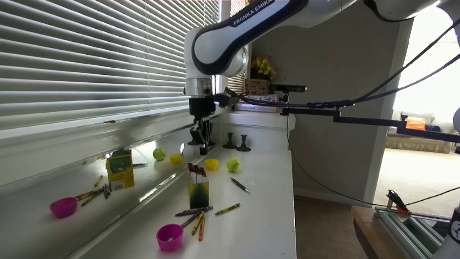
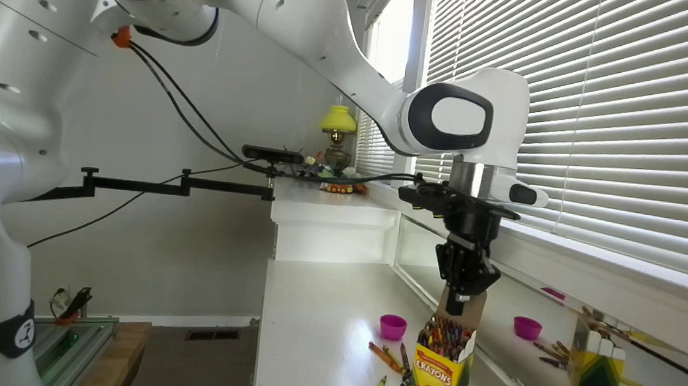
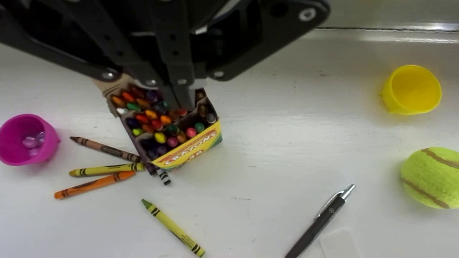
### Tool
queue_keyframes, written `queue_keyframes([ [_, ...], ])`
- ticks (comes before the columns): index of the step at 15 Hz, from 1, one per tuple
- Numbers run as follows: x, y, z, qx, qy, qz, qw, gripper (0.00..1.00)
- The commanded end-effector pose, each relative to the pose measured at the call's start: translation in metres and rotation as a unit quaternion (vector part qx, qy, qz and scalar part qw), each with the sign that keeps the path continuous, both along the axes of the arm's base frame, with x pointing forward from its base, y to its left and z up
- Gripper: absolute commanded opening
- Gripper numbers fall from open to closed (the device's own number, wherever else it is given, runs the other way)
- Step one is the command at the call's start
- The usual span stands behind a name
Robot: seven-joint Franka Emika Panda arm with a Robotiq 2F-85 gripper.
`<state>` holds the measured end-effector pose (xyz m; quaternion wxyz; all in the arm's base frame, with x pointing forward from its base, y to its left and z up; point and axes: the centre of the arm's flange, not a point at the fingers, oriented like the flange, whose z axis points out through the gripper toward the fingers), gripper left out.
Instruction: Pick up a crayon from the box
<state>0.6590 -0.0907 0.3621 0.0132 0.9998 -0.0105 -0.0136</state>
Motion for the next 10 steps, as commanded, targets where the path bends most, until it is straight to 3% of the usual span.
queue_keyframes([
  [1,0.003,0.002,-0.01,-0.018,-0.007,-0.013,0.9997,0.28],
  [6,0.01,0.004,-0.025,-0.012,-0.022,-0.013,0.9996,0.61],
  [8,0.013,0.003,-0.029,-0.014,-0.032,-0.015,0.9993,0.6],
  [10,0.016,0.003,-0.032,-0.014,-0.042,-0.015,0.9989,0.47],
])
